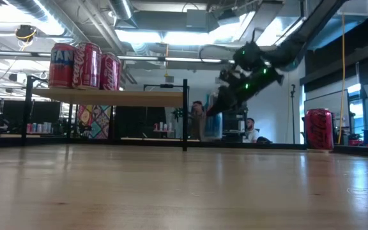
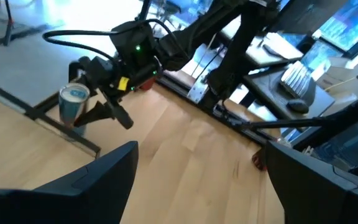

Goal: Place canned beverage on shelf
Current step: Put the top blue soda can on the shelf, then put the blue soda can on the shelf aligned with the other blue soda can

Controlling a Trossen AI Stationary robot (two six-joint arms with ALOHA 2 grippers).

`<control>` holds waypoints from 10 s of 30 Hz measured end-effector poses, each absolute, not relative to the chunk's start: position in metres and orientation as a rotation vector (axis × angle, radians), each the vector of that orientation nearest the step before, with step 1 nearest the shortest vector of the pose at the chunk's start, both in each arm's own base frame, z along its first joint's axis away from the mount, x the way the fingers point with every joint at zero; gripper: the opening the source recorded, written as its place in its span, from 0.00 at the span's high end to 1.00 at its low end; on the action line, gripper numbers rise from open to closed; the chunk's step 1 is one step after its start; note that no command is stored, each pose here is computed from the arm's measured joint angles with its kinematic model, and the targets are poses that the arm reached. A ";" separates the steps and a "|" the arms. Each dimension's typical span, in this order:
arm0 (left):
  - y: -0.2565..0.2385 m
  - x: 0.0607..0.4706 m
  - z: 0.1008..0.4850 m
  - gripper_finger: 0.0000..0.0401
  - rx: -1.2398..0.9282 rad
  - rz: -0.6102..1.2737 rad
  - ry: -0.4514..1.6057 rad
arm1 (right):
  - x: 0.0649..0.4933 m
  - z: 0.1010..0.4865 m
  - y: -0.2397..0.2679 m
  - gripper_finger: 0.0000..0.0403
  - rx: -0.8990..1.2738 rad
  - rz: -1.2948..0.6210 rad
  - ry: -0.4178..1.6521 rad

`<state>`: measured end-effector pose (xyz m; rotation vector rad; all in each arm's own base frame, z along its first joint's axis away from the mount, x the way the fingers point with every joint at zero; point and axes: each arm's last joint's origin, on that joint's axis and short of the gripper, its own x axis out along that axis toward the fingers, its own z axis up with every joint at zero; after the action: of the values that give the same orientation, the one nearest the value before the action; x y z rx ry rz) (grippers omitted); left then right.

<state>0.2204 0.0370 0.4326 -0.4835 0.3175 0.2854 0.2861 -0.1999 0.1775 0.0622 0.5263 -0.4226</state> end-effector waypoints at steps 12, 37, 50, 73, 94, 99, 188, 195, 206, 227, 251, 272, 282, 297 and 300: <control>0.032 0.173 0.440 0.16 -0.450 0.387 0.340 | 0.285 0.310 -0.191 0.53 0.040 -0.337 0.561; 0.028 0.143 0.450 0.16 -0.374 0.380 0.287 | 0.426 0.346 -0.191 0.52 -0.037 -0.198 0.450; 0.028 0.145 0.450 0.16 -0.373 0.389 0.288 | 0.468 0.309 -0.194 0.52 -0.045 -0.170 0.344; 0.028 0.145 0.450 0.16 -0.373 0.389 0.288 | 0.485 0.281 -0.193 0.50 -0.065 -0.165 0.347; 0.028 0.145 0.450 0.16 -0.373 0.388 0.288 | 0.487 0.284 -0.189 0.25 -0.082 -0.185 0.321; 0.028 0.145 0.450 0.16 -0.373 0.388 0.288 | 0.487 0.284 -0.189 0.25 -0.118 -0.187 0.329; 0.029 0.145 0.450 0.16 -0.367 0.419 0.278 | 0.458 0.291 -0.200 0.27 -0.170 -0.235 0.399; 0.029 0.145 0.451 0.16 -0.367 0.418 0.277 | 0.463 0.285 -0.205 0.27 -0.197 -0.238 0.357; 0.029 0.145 0.450 0.16 -0.338 0.399 0.295 | 0.432 0.334 -0.185 0.27 -0.199 -0.210 0.450; 0.006 0.282 0.389 0.16 -0.163 0.144 0.547 | 0.273 0.416 -0.019 0.27 -0.049 0.027 0.771; -0.139 0.214 0.347 0.16 -0.914 0.273 1.229 | 0.184 0.327 0.062 0.27 0.187 0.118 0.801; -0.222 0.143 0.318 0.16 -1.190 0.837 1.411 | 0.185 0.325 0.060 0.27 0.107 0.082 0.795; -0.246 0.143 0.293 0.16 -1.052 0.875 1.486 | 0.185 0.325 0.060 0.27 0.106 0.082 0.796; -0.255 0.138 0.265 0.16 -1.039 0.869 1.460 | 0.185 0.325 0.060 0.27 0.105 0.082 0.798; -0.256 0.136 0.257 0.16 -1.031 0.865 1.466 | 0.185 0.325 0.060 0.27 0.104 0.081 0.802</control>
<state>0.1361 -0.2555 0.2566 -1.0309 1.4663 0.8648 0.1846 0.0603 0.3246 0.1041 0.8025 0.0812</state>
